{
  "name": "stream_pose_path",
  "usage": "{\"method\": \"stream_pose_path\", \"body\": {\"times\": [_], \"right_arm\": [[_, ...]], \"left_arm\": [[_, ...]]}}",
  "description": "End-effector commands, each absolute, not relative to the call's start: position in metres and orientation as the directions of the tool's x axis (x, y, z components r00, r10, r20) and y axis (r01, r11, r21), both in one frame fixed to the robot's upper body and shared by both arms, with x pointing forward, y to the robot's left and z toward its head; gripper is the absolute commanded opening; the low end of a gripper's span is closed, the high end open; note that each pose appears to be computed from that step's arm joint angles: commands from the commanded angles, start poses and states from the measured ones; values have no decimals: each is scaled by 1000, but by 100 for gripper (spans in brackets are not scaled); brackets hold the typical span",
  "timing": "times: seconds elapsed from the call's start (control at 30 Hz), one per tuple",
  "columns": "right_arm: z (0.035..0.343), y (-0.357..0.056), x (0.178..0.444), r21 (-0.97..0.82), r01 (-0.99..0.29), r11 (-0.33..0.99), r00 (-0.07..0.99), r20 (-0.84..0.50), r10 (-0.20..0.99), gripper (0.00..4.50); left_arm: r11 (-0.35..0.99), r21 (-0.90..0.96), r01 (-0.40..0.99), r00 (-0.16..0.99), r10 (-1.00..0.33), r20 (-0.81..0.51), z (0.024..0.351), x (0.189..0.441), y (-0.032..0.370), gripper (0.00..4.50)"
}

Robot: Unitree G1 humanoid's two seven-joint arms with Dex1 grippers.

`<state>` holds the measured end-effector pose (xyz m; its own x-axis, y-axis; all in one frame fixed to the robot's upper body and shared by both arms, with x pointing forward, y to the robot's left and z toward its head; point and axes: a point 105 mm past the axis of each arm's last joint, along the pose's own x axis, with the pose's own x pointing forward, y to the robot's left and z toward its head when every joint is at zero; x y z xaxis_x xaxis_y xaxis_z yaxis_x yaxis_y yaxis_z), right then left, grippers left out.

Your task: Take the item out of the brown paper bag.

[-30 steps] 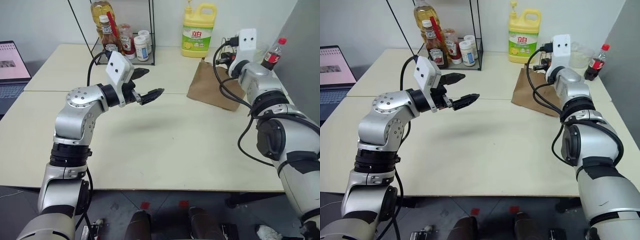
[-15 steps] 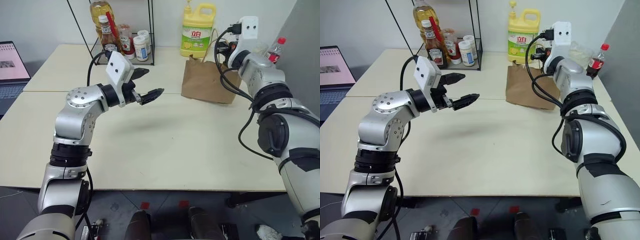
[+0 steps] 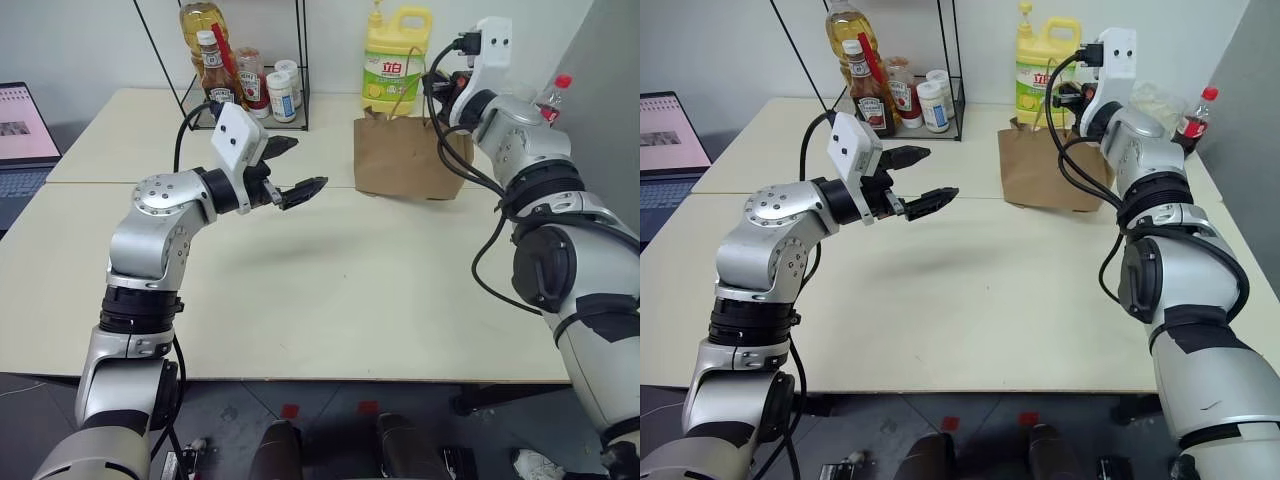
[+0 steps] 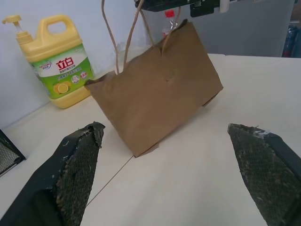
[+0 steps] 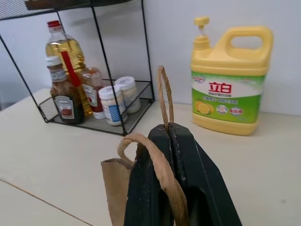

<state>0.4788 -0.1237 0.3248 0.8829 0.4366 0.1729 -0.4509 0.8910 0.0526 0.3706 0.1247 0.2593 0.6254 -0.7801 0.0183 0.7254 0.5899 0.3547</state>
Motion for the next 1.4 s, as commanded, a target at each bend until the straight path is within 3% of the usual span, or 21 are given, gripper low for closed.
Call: {"method": "stream_pose_path", "body": {"times": [0.03,0.37,0.83,1.4], "right_arm": [[382,-112,463,27,-510,860,816,334,473,4],[386,-80,458,73,-586,807,773,350,529,4],[387,-29,444,122,-681,722,714,332,617,4],[381,26,421,181,-707,683,702,291,650,4]], "left_arm": [[610,382,695,644,-764,47,270,367,136,450],[659,335,674,692,-722,28,259,355,156,450],[758,236,608,779,-626,4,235,320,179,450],[876,121,467,879,-475,46,217,294,199,450]]}}
